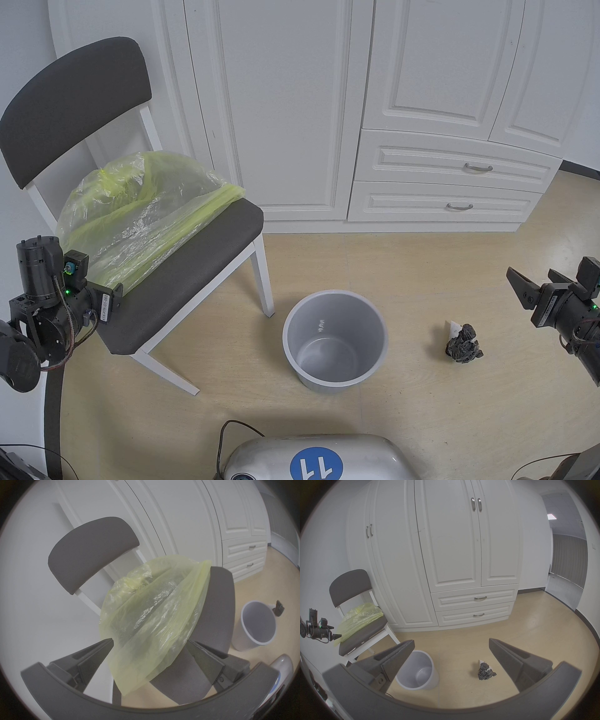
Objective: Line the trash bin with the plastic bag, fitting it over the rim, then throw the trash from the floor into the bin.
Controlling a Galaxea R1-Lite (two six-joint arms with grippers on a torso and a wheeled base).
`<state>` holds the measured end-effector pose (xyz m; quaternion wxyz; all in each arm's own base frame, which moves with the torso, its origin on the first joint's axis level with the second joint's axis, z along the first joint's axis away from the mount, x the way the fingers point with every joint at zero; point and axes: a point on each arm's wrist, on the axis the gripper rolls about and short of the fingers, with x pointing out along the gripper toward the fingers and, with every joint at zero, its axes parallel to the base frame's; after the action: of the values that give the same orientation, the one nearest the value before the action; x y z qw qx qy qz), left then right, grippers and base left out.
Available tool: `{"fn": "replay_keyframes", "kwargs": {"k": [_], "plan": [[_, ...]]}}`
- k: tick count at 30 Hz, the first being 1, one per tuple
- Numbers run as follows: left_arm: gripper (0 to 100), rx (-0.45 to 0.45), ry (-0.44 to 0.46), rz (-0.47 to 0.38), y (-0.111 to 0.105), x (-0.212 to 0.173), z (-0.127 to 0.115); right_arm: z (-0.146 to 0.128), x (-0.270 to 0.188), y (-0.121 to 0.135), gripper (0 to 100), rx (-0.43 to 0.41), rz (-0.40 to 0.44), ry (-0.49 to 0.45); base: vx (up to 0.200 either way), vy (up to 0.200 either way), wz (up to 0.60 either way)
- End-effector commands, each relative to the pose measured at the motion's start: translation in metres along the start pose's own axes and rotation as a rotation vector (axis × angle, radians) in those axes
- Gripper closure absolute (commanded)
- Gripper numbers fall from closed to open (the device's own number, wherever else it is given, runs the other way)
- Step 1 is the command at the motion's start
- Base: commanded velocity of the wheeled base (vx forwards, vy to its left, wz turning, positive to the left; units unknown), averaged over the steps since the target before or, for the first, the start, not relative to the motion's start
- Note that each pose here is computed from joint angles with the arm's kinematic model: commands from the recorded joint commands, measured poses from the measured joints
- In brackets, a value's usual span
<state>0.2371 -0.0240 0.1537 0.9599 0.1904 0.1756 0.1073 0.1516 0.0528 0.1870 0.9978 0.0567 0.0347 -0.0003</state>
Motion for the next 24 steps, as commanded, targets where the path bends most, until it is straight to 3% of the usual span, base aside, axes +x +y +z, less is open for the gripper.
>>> {"fn": "replay_keyframes", "kwargs": {"k": [1,14,24], "plan": [[0,0.030,0.025,0.013,-0.001,0.001,-0.005,0.000,-0.001,0.000,0,-0.007,0.000,0.002,0.000,0.000,0.00],[0,0.095,0.093,0.079,0.004,0.008,-0.016,0.001,-0.002,-0.001,0,-0.011,0.001,-0.004,0.000,0.000,0.00],[0,0.122,0.126,0.083,0.003,0.014,-0.021,0.001,-0.002,-0.001,0,-0.011,0.001,-0.005,0.000,0.000,0.00]]}}
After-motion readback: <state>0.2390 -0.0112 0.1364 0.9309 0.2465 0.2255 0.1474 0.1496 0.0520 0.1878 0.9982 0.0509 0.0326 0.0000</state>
